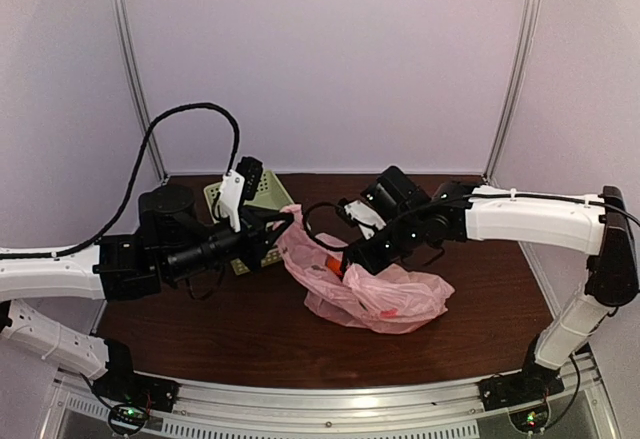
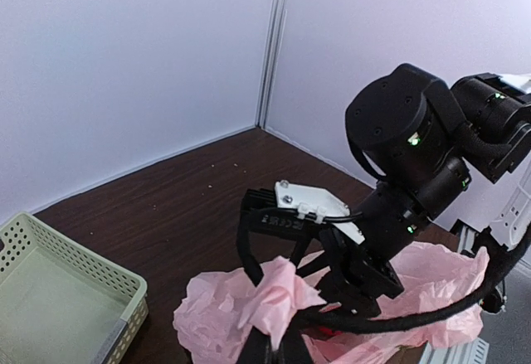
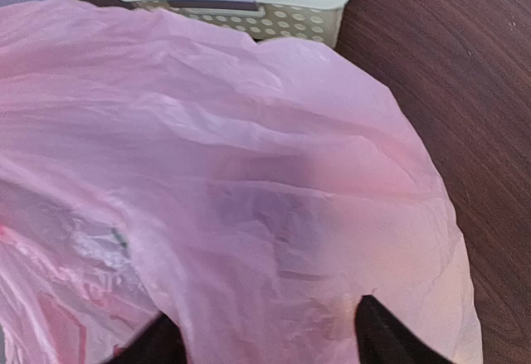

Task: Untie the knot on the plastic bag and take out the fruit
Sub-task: Adjust the bag opening for the takeout bag, then hold the bag opening of the takeout bag.

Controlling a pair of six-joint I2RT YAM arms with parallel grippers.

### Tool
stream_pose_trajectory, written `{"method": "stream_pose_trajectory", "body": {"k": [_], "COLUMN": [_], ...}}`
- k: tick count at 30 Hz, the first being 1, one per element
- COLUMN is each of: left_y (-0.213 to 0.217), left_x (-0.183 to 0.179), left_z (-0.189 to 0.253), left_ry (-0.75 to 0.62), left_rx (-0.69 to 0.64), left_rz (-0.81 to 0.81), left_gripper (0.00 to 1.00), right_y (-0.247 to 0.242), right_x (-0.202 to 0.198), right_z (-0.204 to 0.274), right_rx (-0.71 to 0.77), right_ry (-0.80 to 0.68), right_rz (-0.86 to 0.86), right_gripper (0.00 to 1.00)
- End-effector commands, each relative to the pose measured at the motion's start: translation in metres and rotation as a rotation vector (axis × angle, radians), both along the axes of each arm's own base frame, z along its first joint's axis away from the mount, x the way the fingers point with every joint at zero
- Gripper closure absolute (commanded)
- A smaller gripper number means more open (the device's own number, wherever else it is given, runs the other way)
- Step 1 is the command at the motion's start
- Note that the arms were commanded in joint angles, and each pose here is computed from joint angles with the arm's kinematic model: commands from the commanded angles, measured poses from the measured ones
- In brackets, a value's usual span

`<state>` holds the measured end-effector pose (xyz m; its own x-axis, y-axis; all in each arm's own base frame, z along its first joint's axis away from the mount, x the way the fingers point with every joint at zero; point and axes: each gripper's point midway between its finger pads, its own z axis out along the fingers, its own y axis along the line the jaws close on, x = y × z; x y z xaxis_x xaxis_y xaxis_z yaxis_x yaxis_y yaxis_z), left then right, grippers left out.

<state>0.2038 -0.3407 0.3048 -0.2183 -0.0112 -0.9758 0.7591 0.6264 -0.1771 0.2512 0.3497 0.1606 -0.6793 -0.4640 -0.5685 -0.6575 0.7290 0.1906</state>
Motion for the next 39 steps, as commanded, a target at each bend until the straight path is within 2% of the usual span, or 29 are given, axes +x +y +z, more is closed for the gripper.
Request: {"method": "stream_pose_trajectory", "body": {"k": [1, 5, 8, 12, 16, 19, 24, 25, 28, 30, 31, 34, 37, 39], "left_y": [0.007, 0.013, 0.016, 0.024, 0.032, 0.031, 0.025, 0.025, 0.021, 0.015, 0.013, 0.011, 0.014, 0.014], "left_x": [-0.002, -0.002, -0.003, -0.001, 0.001, 0.002, 0.011, 0.014, 0.018, 0.015, 0.014, 0.011, 0.008, 0.004], "left_z": [0.019, 0.023, 0.025, 0.027, 0.029, 0.027, 0.016, 0.011, -0.005, -0.013, -0.017, -0.029, -0.044, -0.059], "left_ry": [-0.022, -0.027, -0.03, -0.036, -0.043, -0.043, -0.018, -0.003, 0.057, 0.106, 0.135, 0.223, 0.333, 0.406], "left_rx": [-0.059, -0.058, -0.056, -0.05, -0.05, -0.037, -0.014, -0.012, -0.024, -0.06, -0.078, -0.139, -0.206, -0.23], "left_rz": [0.009, 0.019, 0.022, 0.053, 0.081, 0.076, 0.086, 0.094, 0.1, 0.076, 0.071, 0.066, 0.088, 0.1], "left_gripper": [0.99, 0.99, 0.99, 0.99, 0.98, 0.98, 0.98, 0.94, 0.75, 0.55, 0.41, 0.16, 0.05, 0.02], "right_y": [-0.037, -0.072, -0.107, -0.144, -0.159, -0.15, -0.13, -0.126, -0.116, -0.113, -0.111, -0.114, -0.118, -0.122], "right_x": [0.024, 0.055, 0.072, 0.072, 0.058, 0.049, 0.042, 0.042, 0.04, 0.041, 0.042, 0.045, 0.047, 0.048], "right_z": [-0.009, 0.042, 0.095, 0.163, 0.198, 0.193, 0.158, 0.15, 0.135, 0.132, 0.132, 0.132, 0.135, 0.136], "right_rx": [-0.08, -0.038, -0.025, 0.028, 0.107, 0.163, 0.238, 0.257, 0.328, 0.366, 0.38, 0.387, 0.389, 0.38], "right_ry": [-0.011, -0.118, -0.228, -0.362, -0.411, -0.378, -0.288, -0.268, -0.218, -0.204, -0.201, -0.21, -0.226, -0.238], "right_rz": [-0.149, -0.299, -0.41, -0.51, -0.524, -0.474, -0.425, -0.422, -0.429, -0.441, -0.449, -0.48, -0.498, -0.517], "right_gripper": [0.56, 0.87, 1.0, 1.0, 1.0, 1.0, 1.0, 1.0, 1.0, 1.0, 1.0, 1.0, 1.0, 1.0]}}
